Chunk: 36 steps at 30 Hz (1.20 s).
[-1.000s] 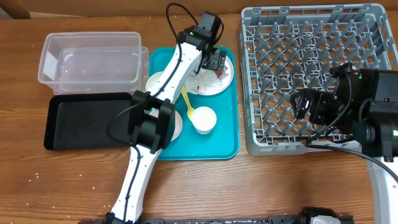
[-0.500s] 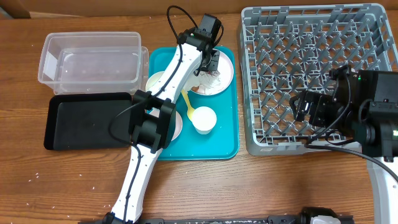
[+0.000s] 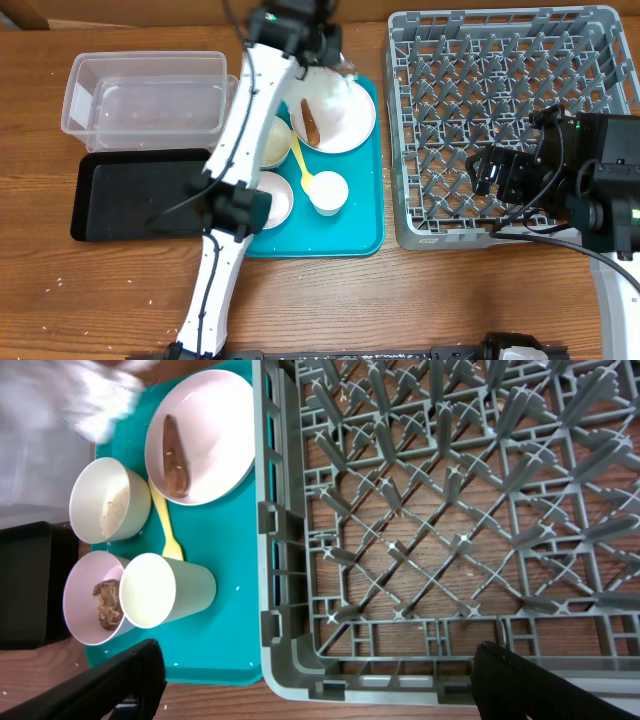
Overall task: Sort waste into correct bins and load items into the dishwasher
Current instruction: 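Carry the wrapper and tissue left and drop into the clear bin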
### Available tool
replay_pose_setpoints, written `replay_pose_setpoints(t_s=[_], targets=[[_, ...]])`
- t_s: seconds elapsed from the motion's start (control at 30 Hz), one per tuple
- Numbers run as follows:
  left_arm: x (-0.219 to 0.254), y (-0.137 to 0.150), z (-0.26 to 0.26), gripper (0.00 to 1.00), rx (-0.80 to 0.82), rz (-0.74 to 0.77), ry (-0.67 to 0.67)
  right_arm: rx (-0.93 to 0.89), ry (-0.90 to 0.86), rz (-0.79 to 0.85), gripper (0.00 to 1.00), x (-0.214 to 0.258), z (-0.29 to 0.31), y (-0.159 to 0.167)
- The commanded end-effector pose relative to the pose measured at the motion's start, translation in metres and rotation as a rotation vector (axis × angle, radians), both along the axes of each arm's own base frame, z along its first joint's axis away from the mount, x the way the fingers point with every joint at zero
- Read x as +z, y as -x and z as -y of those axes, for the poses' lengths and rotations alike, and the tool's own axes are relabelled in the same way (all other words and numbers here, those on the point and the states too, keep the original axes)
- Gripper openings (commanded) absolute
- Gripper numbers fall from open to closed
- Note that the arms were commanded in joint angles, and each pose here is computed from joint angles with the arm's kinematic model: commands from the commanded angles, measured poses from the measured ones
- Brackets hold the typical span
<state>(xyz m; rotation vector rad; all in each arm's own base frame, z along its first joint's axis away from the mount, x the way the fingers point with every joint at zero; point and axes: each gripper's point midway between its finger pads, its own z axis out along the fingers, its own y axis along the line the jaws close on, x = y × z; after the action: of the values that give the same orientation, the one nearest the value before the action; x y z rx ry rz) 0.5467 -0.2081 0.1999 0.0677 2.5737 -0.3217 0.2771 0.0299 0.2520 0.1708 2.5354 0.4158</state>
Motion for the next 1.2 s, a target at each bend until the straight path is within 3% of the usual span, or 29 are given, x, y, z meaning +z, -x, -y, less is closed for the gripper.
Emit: replay_pose_setpoints(t_s=[0.0,0.37,0.57,0.8,0.87,0.9,0.93,0.97,1.0,1.03,1.17], targets=[[0.044,0.007,-0.036,0.04,0.064,0.045,0.045,0.002,-0.002,0.028,1.0,0.009,0.0,-0.002],[0.025,0.02,-0.213,0.04,0.385,-0.113,-0.047,0.002,-0.002,0.028,1.0,0.009,0.0,-0.002],[-0.009,0.016,-0.262,0.04,0.475,-0.19,-0.052,0.002,-0.003,0.028,1.0,0.009,0.0,-0.002],[-0.054,-0.001,-0.283,0.04,0.51,-0.227,-0.058,0.002,-0.003,0.028,1.0,0.009,0.0,-0.002],[-0.063,-0.006,-0.284,0.15,0.511,-0.224,-0.059,0.002,-0.003,0.027,1.0,0.009,0.0,-0.002],[-0.065,-0.008,-0.284,0.29,0.511,-0.222,-0.059,0.002,-0.003,0.027,1.0,0.009,0.0,-0.002],[-0.066,-0.008,-0.284,0.49,0.51,-0.222,-0.058,0.002,-0.002,0.027,1.0,0.009,0.0,-0.002],[-0.066,-0.008,-0.284,0.76,0.51,-0.222,-0.058,0.002,-0.003,0.027,1.0,0.009,0.0,-0.002],[-0.065,-0.008,-0.284,0.92,0.511,-0.219,-0.058,0.002,-0.003,0.027,1.0,0.009,0.0,-0.002],[-0.063,-0.008,-0.284,1.0,0.511,-0.214,-0.057,0.002,-0.002,0.027,1.0,0.009,0.0,-0.002],[-0.041,-0.006,-0.283,1.0,0.491,-0.183,-0.06,0.002,-0.002,0.028,1.0,0.009,0.0,-0.002]])
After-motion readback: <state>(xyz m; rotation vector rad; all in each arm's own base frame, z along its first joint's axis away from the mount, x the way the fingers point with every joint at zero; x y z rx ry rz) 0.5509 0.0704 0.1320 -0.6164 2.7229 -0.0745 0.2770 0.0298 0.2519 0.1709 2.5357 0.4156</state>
